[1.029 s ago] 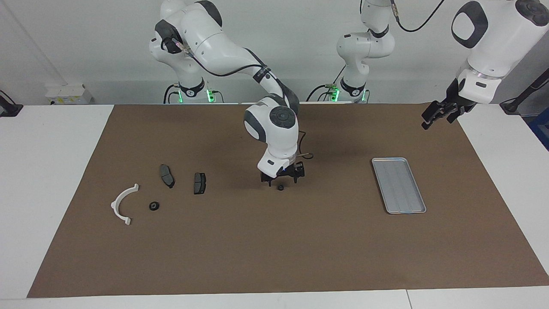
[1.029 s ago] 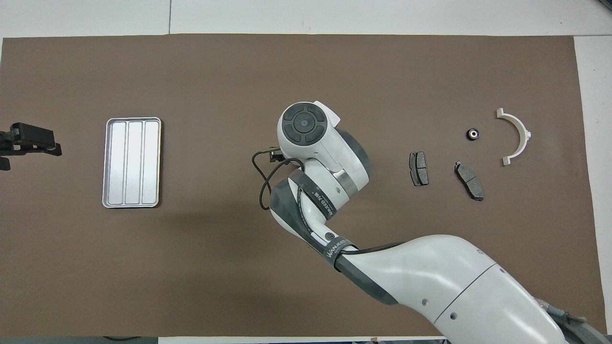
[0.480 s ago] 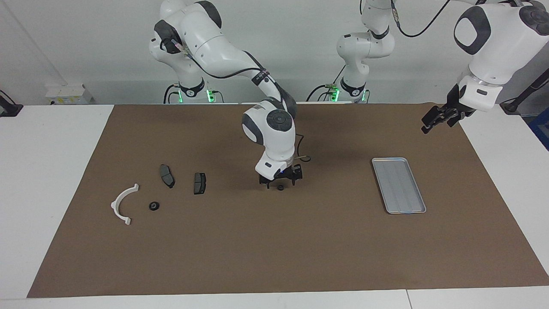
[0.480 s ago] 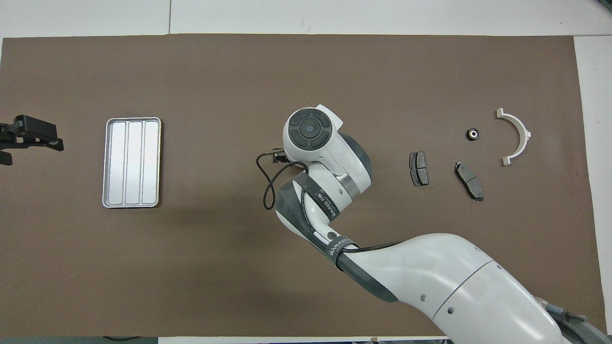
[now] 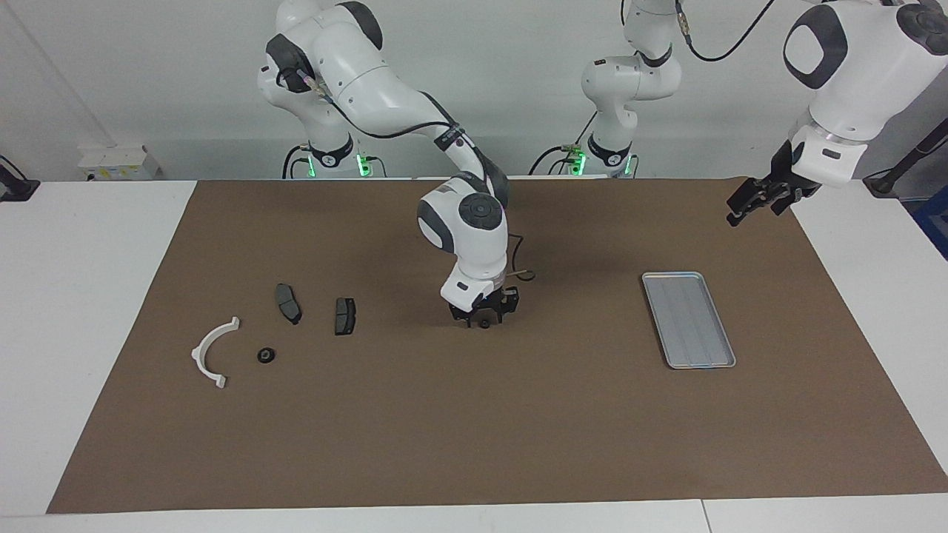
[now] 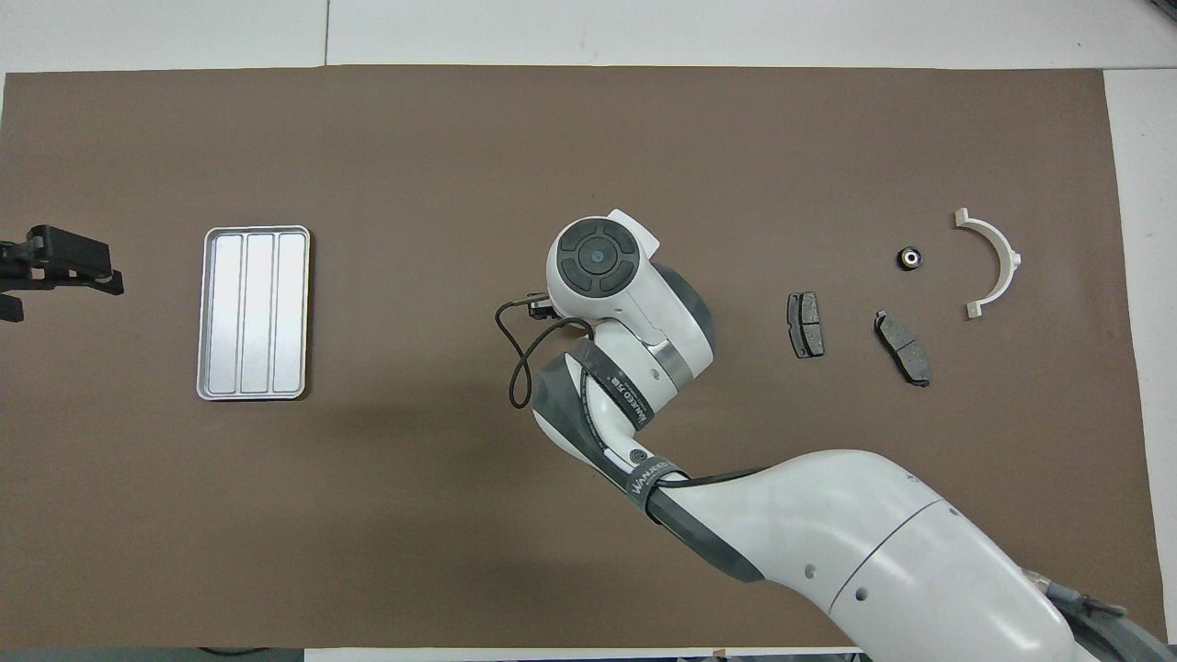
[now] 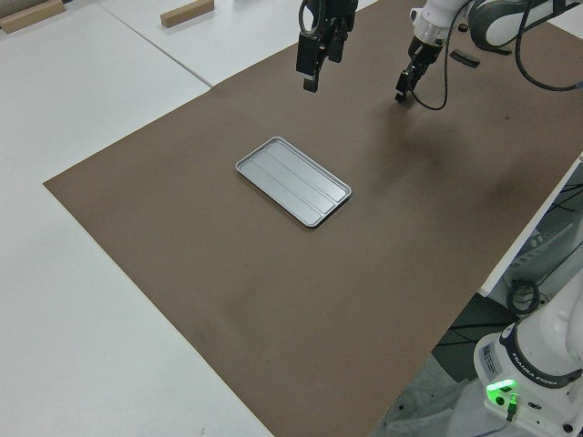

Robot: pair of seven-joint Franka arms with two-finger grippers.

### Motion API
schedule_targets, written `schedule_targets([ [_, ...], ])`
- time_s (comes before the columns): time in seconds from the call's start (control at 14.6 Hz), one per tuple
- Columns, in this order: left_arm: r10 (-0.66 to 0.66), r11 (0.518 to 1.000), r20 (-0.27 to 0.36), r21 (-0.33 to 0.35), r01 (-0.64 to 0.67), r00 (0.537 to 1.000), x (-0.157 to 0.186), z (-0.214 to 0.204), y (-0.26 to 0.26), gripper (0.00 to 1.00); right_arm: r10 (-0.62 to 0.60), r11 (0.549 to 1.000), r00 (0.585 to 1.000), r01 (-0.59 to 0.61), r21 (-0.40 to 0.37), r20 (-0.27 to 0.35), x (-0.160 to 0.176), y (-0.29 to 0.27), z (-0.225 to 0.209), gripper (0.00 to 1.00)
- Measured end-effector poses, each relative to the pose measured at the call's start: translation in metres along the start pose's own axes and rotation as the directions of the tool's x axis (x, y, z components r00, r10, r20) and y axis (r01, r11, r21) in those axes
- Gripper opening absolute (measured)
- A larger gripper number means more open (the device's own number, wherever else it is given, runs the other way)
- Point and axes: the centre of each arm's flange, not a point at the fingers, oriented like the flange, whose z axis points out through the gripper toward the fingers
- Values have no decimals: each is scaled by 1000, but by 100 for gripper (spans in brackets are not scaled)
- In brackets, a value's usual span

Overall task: Place bearing gear from tray to pile
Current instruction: 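Grasp the second black gear at the center with the right gripper, then carry the second gear with the right gripper toward the white arc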

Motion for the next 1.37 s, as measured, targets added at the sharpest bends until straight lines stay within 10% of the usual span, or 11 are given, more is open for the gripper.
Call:
schedule_targets([
  [0.21,5,1000,-3,0,-5,1000,-1,-2,3,100,-1,1000,1000,1,4,-6,-1,1,4,70],
  [0.48,5,1000,-2,0,-5,1000,-1,-2,3,100,4,1000,1000,-3,-23,10,4,9,-6,25],
  [1.03,4,1000,-2,0,-4,1000,-1,-2,2,100,-84,992,996,87,-92,40,75,189,-114,23],
  [1.37,4,1000,-2,0,-4,1000,-1,-2,2,100,-167,981,981,175,-83,94,77,323,-95,23],
])
